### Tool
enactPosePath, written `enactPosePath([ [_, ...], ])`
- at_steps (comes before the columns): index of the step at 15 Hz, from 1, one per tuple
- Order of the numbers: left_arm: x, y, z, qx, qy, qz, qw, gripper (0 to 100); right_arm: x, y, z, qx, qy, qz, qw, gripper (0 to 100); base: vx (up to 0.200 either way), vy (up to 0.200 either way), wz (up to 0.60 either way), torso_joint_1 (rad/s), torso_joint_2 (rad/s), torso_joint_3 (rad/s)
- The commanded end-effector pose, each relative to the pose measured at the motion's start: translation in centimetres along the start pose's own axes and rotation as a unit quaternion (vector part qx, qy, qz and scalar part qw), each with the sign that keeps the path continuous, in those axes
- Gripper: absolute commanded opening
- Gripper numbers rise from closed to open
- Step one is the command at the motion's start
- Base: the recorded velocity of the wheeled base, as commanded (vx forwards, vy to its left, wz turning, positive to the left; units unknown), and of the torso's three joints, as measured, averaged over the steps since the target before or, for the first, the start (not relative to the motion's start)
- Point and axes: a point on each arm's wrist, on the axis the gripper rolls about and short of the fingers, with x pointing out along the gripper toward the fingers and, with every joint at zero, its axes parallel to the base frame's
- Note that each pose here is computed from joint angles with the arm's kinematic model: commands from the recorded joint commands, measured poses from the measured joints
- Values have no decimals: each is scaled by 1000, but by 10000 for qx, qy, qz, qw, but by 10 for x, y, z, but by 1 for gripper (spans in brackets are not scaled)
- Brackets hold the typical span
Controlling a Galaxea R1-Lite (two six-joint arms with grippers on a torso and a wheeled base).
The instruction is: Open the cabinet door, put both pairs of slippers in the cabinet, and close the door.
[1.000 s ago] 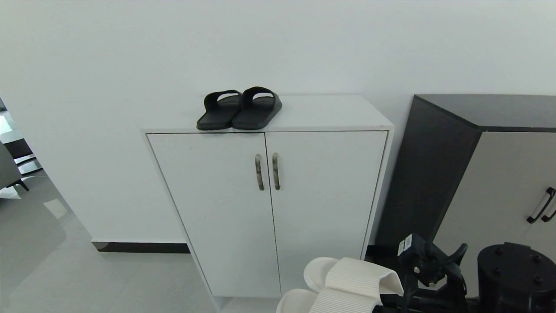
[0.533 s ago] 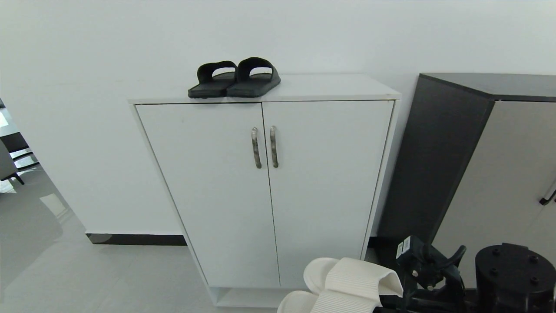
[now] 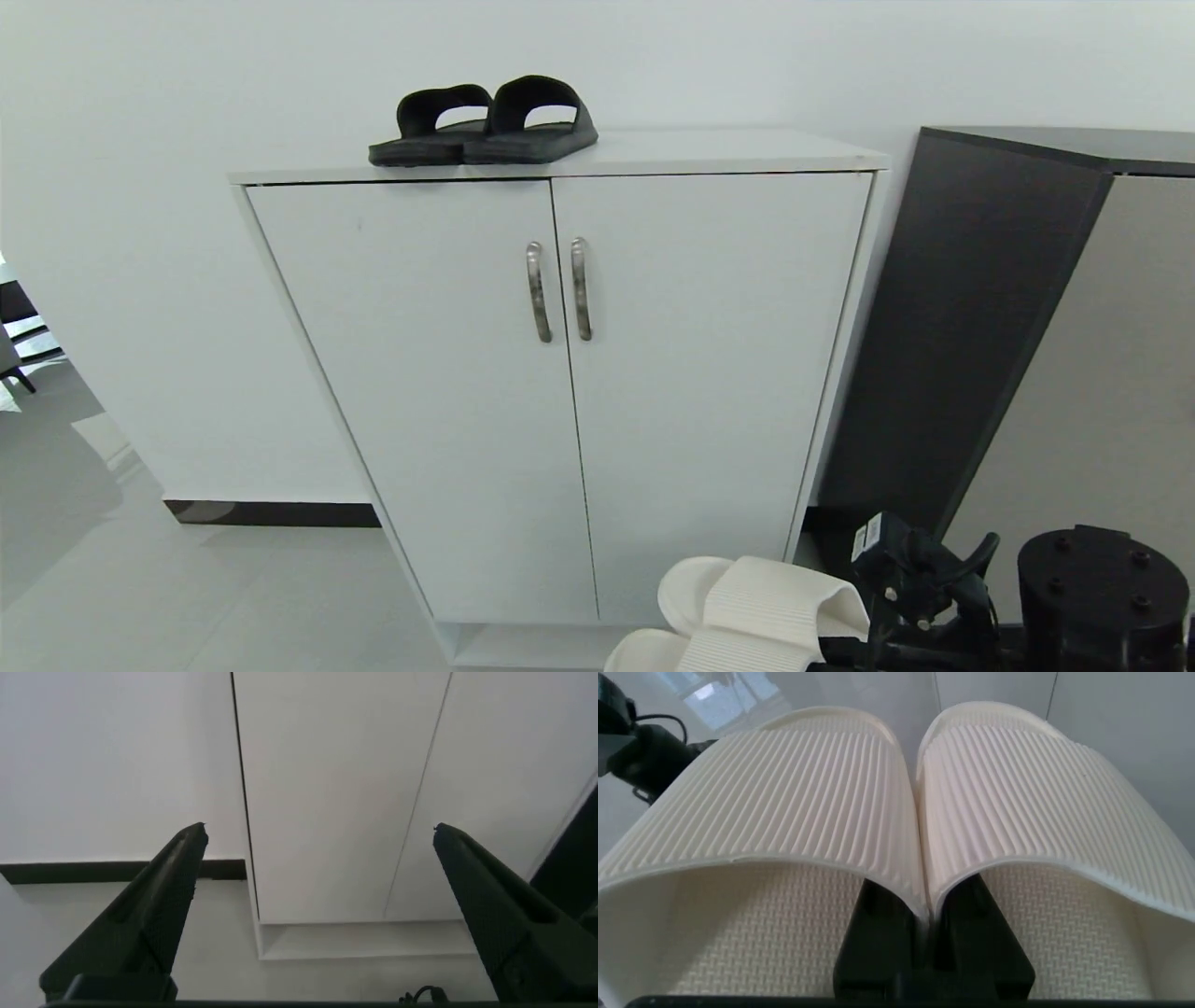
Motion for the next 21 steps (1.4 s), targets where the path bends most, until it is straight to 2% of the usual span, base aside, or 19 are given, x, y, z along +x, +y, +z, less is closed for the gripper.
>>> enactPosePath([
  [1,0,0,0,6,0,9,10000,100,0,1,0,-8,-2,18,10000,0,200,0,0,2,32,17],
  [4,0,0,0,-17,0,9,10000,100,0,1,0,-8,-4,10,10000,0,0,0,0,0,0,0],
  [5,5,0,1,-38,314,95,9995,100,0,0,0,-6,2,1,10000,0,0,0,0,0,0,0],
  [6,15,0,4,-86,915,422,9949,100,0,0,0,-10,-12,4,10000,0,0,0,0,0,0,0],
  [7,20,0,5,-68,1259,387,9913,100,0,1,0,-10,-14,-4,10000,0,0,0,0,0,0,0],
  [8,23,-1,23,56,910,-225,9956,100,0,1,1,-19,-35,0,10000,0,0,0,0,0,0,0],
  [9,28,-2,68,-60,350,-616,9975,100,0,1,0,-15,-20,-3,10000,0,0,0,0,0,0,0],
  [10,32,-3,85,-141,266,-745,9968,100,0,1,1,-17,-26,6,10000,0,0,0,0,0,0,0],
  [11,48,-8,128,-193,171,-1788,9835,100,1,0,2,-18,-44,-6,10000,0,0,0,0,0,0,0],
  [12,67,-13,144,-213,365,-2293,9724,100,2,1,2,-19,-35,0,10000,0,0,0,0,0,0,0],
  [13,89,-17,151,-210,663,-2427,9676,100,1,0,2,-16,-37,-7,10000,0,0,0,0,0,0,0],
  [14,113,-25,154,-182,848,-2793,9563,100,2,0,1,-12,-22,-10,10000,0,0,0,0,0,0,0],
  [15,135,-39,156,-228,883,-3397,9361,100,3,0,1,-6,-2,-21,10000,0,0,0,0,0,0,0],
  [16,158,-50,153,-369,909,-3735,9224,100,4,-1,0,2,28,-26,10000,0,0,0,0,0,0,0],
  [17,173,-65,154,-422,773,-4098,9079,100,5,-1,-1,10,57,-31,10000,0,0,0,0,0,0,0],
  [18,184,-88,156,-526,673,-4534,8872,100,6,-2,-3,23,108,-40,9999,0,0,0,0,0,0,0],
  [19,190,-106,164,-739,587,-4774,8736,100,8,-3,-5,39,166,-50,9998,0,0,0,0,0,0,0],
  [20,189,-121,176,-987,567,-4916,8634,100,10,-4,-7,51,210,-58,9997,0,0,0,0,0,0,0],
  [21,188,-125,186,-1216,725,-4996,8546,100,11,-4,-8,56,245,-71,9997,0,0,0,0,0,0,0],
])
